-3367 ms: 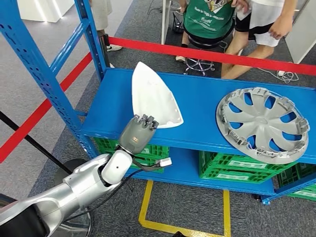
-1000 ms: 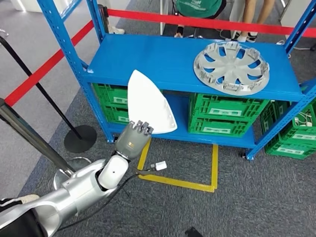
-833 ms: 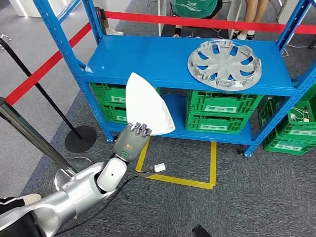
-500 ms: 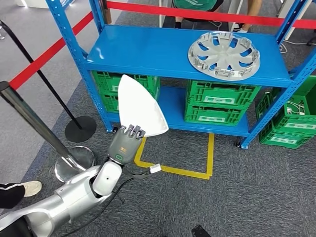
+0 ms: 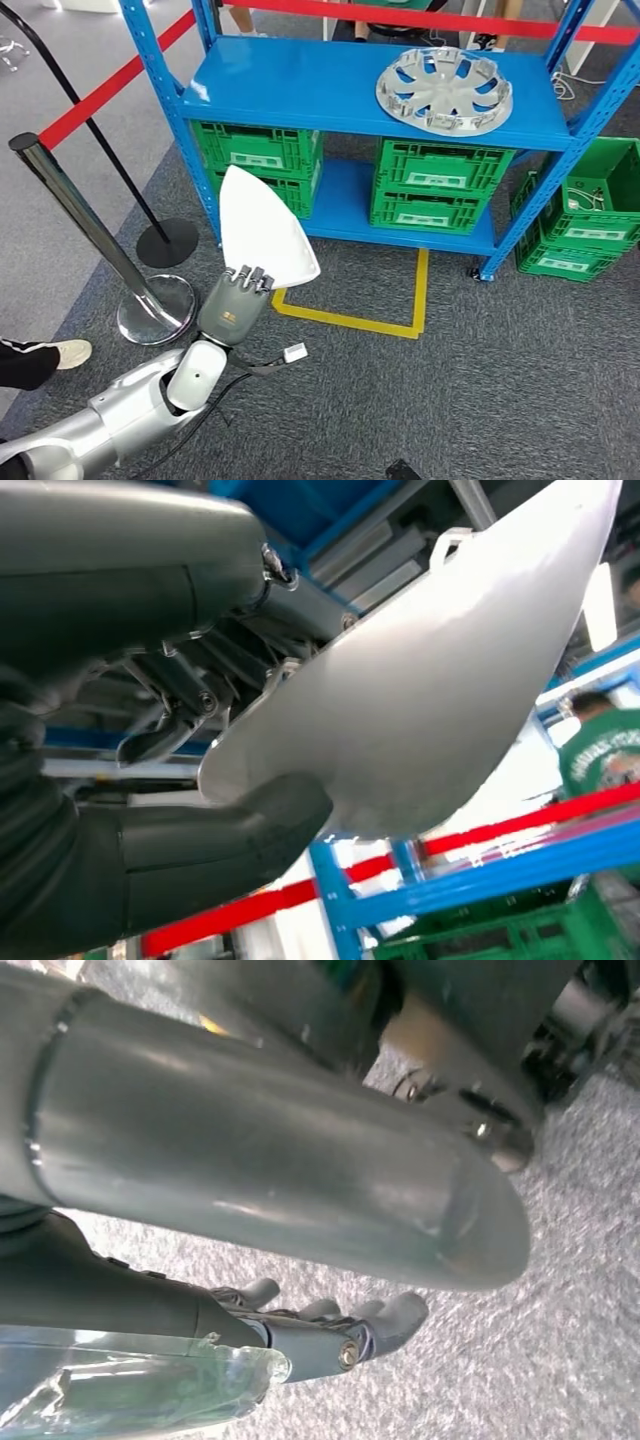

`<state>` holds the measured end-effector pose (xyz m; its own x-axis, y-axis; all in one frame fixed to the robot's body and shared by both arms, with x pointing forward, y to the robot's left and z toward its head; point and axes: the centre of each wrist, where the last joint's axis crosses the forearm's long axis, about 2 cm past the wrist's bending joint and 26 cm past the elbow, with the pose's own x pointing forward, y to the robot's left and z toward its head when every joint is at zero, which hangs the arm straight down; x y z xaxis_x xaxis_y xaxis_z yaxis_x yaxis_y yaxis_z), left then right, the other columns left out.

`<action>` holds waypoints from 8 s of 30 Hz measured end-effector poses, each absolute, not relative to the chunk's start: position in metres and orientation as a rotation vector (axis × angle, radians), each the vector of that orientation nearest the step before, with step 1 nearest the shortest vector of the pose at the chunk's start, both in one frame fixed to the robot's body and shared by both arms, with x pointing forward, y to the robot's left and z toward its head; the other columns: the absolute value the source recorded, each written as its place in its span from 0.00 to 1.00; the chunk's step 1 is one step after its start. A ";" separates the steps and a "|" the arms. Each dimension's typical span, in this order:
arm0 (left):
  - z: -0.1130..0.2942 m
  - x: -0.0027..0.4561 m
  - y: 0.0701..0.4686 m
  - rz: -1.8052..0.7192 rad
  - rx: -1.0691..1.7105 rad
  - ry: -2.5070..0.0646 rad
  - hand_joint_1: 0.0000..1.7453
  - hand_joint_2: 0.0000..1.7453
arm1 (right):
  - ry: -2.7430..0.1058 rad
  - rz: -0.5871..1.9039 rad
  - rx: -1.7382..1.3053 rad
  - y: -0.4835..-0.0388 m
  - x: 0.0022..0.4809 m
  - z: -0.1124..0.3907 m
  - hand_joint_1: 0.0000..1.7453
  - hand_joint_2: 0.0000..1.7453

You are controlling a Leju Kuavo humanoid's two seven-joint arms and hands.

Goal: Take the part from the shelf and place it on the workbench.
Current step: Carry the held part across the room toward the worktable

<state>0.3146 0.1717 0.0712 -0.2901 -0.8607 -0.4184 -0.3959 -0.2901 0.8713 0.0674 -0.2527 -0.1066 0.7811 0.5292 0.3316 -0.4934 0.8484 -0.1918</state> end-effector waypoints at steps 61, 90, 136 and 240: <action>0.157 0.313 0.176 -1.503 0.947 -1.806 1.00 1.00 | -0.392 0.598 -0.105 -0.224 0.053 -0.105 0.00 0.00; 0.169 0.317 0.177 -1.464 0.793 -1.833 1.00 1.00 | -0.380 0.610 -0.043 -0.236 0.047 -0.108 0.00 0.00; 0.181 0.335 0.181 -1.451 1.598 -1.926 1.00 1.00 | -0.349 0.547 -0.155 -0.277 0.040 -0.111 0.00 0.00; 0.170 0.342 0.168 -1.457 1.346 -1.856 1.00 1.00 | -0.336 0.562 -0.113 -0.265 0.037 -0.111 0.00 0.00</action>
